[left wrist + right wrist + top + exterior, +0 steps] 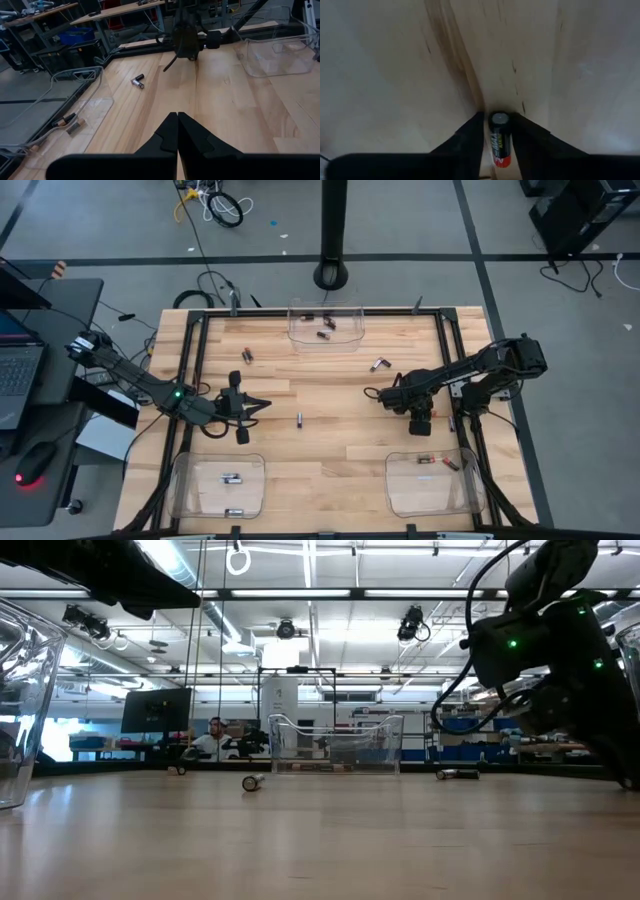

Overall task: Sort batteries
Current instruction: Put the red battery into the bottom right transparent bin

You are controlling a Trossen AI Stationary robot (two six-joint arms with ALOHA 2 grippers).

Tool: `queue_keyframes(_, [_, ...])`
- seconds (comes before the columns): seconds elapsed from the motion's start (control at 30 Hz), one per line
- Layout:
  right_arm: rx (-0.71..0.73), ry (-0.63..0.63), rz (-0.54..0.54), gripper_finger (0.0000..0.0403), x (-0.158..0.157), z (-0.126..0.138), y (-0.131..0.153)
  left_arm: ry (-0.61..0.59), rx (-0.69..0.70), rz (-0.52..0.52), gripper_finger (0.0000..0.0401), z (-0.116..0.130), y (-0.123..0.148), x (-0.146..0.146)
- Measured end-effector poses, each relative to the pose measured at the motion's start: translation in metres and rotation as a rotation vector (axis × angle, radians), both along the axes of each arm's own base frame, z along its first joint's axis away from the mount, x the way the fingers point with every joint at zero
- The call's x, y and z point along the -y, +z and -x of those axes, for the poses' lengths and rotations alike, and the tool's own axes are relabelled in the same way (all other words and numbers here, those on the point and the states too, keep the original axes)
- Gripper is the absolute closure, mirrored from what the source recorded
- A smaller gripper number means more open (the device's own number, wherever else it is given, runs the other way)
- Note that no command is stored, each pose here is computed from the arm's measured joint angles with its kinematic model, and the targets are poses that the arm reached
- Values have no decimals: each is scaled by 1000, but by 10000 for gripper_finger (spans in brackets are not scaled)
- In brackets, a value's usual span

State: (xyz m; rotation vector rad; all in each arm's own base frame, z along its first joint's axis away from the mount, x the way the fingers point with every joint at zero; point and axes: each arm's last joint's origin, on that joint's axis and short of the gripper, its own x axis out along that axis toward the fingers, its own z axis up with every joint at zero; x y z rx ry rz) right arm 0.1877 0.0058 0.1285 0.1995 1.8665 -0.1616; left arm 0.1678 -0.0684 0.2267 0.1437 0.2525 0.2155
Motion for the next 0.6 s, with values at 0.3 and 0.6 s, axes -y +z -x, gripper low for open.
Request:
queue_keyframes(0.3, [8, 38, -2, 347, 0, -4, 3, 0, 0, 0, 390, 0, 0, 0])
queue_keyframes(0.6, [50, 62, 30, 347, 0, -22, 25, 0, 0, 0, 390, 0, 0, 0])
